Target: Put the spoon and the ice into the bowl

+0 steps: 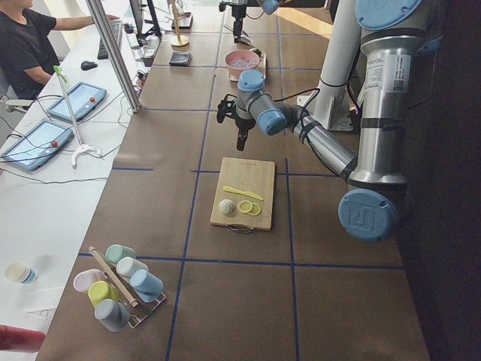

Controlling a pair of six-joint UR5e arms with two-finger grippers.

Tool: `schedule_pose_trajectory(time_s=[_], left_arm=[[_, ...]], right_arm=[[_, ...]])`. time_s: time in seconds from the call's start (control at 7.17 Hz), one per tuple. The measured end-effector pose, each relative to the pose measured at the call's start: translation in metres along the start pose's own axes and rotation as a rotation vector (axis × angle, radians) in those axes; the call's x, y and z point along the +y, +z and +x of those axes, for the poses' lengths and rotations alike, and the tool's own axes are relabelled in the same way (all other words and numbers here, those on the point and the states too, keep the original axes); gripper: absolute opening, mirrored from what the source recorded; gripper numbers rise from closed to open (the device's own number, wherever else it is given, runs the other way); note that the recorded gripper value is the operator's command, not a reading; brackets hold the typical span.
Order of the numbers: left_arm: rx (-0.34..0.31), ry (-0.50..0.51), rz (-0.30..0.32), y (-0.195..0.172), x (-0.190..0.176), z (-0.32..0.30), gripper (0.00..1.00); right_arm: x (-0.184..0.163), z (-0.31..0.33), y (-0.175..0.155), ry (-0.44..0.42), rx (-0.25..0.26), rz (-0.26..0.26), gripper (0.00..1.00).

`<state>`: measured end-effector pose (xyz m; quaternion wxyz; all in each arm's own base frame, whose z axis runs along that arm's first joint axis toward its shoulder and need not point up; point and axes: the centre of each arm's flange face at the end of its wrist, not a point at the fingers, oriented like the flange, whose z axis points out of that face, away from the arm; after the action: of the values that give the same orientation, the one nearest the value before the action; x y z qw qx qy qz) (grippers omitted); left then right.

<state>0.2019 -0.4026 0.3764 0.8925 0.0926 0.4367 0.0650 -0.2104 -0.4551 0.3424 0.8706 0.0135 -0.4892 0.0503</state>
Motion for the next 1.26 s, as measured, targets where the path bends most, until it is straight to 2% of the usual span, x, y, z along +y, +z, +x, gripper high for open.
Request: schedule_pose_trajectory(time_s=[0.42,0.7,0.98,1.26], left_arm=[[-0.075,0.149,-0.019,-0.027,-0.014,-0.177,0.99],[-0.097,0.171,-0.054,-0.042,-0.022,-0.284,1.00],[-0.093,0.114,-0.119,-0.044,-0.015,-0.330,1.00],[-0.089,0.064,-0.153,-0.043,-0.001,-0.342,1.00]], right_arm=[[-0.012,0.199,-0.044,-0.204,0.122,0.016,1.00],[-0.023,0.308,-0.063,-0.292,0.197,-0.013,1.00],[-0.020,0.357,-0.072,-0.319,0.248,-0.069,1.00],[-0.019,0.372,-0.075,-0.326,0.273,-0.102,1.00]])
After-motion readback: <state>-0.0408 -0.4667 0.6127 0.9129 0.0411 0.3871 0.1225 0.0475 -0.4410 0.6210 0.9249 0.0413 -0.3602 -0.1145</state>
